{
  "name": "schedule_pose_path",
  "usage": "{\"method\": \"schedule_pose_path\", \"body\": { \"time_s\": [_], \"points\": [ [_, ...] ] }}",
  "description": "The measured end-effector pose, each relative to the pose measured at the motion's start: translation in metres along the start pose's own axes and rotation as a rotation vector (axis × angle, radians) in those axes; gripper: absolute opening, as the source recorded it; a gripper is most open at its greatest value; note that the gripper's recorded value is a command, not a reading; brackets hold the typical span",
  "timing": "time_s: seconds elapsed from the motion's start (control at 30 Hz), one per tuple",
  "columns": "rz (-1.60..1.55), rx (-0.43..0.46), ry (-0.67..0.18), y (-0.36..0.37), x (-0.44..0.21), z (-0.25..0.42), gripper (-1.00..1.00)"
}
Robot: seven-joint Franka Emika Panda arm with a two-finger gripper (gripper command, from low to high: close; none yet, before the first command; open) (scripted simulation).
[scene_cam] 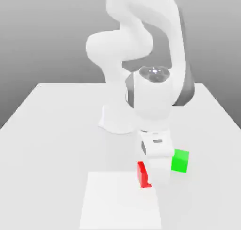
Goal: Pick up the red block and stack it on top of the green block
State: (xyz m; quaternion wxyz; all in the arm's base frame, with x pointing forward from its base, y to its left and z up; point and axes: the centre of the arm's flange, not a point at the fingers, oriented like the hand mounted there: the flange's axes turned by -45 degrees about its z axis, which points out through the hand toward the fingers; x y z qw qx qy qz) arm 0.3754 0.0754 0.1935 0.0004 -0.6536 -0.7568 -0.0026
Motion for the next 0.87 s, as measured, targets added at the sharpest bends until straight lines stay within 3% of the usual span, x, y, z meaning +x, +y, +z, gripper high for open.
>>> {"method": "schedule_pose_path", "body": {
  "time_s": [0.17,0.47,0.73,0.77,0.87],
  "points": [
    [-0.036,0.011,0.008,-0.011,0.008,-0.018,-1.0],
    [-0.557,0.012,0.008,-0.085,0.125,-0.049,-1.0],
    [-0.628,0.007,0.0,-0.096,0.137,0.001,-1.0],
    [-0.627,0.007,-0.002,-0.097,0.136,0.009,1.0],
    [-0.628,0.007,-0.002,-0.097,0.137,0.009,1.0]
  ]
}}
